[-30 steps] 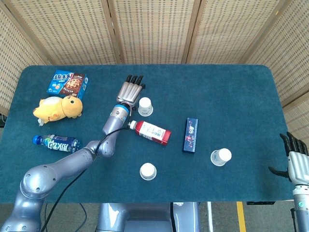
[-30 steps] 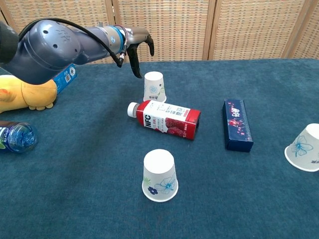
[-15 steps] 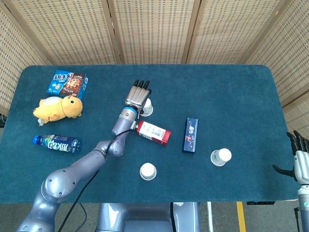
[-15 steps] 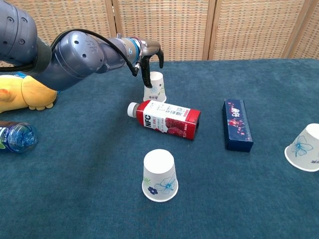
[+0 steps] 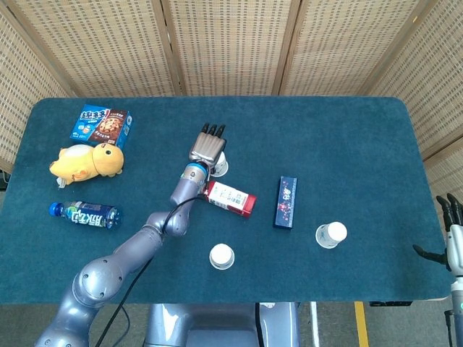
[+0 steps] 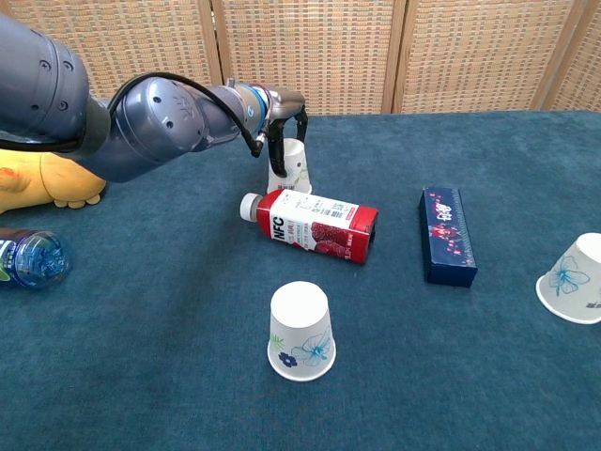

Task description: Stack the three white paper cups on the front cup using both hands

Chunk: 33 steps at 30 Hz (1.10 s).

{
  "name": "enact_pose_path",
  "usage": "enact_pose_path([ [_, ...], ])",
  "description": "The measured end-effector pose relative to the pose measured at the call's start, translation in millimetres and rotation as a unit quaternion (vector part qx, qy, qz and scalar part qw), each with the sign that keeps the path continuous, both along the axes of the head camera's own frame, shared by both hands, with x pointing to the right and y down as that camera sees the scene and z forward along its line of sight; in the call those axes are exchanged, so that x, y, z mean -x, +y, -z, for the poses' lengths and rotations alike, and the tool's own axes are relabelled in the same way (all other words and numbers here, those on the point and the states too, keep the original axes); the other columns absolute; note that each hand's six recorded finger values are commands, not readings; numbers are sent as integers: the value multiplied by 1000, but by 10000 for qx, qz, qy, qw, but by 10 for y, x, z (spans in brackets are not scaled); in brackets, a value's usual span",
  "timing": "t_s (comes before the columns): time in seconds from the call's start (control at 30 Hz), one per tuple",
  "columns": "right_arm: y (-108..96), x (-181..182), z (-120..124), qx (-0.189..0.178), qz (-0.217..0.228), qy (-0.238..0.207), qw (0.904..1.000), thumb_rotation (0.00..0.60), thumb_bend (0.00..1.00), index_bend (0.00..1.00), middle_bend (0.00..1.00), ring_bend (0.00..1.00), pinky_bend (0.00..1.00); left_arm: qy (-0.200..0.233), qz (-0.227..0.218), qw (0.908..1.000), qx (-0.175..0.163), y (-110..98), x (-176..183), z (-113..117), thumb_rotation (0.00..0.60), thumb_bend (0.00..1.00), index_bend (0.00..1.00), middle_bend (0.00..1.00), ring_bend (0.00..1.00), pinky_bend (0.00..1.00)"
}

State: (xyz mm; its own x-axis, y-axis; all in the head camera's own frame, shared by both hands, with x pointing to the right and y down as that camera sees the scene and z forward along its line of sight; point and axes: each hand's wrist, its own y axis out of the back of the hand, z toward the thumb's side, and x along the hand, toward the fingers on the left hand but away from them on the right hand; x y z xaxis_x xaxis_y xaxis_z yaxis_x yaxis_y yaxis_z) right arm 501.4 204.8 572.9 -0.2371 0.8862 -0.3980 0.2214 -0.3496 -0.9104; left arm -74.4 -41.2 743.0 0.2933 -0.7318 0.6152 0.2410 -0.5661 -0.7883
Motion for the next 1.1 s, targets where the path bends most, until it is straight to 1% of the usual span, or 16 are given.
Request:
enact_pose_path([
  [0.07,0,-4,2,-2,-2,3,10000,600,134,0,0,0,0,-3,9,10000,-16,-10,16,0,600,205,479,0,0,21],
  [0.33,6,15,12,-17,11,-13,10000,600,133,0,0,0,0,35,12,10000,-50,-36,58,24,600,210,478,0,0,21],
  [0.6,9,37,33,-44,49,-17,10000,600,134,0,0,0,0,284,-15,9995,-164,-101,32,193,600,210,458,0,0,21],
  [0.77,19,98,58,-84,162,-13,9998,600,134,0,0,0,0,603,-129,9978,-251,-99,15,417,600,210,454,0,0,21],
  [0.87,39,129,53,-57,218,11,9997,600,134,0,0,0,0,880,-261,9955,-252,-34,12,616,600,210,454,0,0,21],
  [1.0,48,187,53,-66,308,38,9995,600,134,0,0,0,0,1234,-500,9908,-233,123,61,945,600,210,454,0,0,21],
  [1.1,49,233,57,-82,359,32,9993,600,134,0,0,0,0,1453,-717,9866,-191,303,166,1215,600,210,456,0,0,21],
])
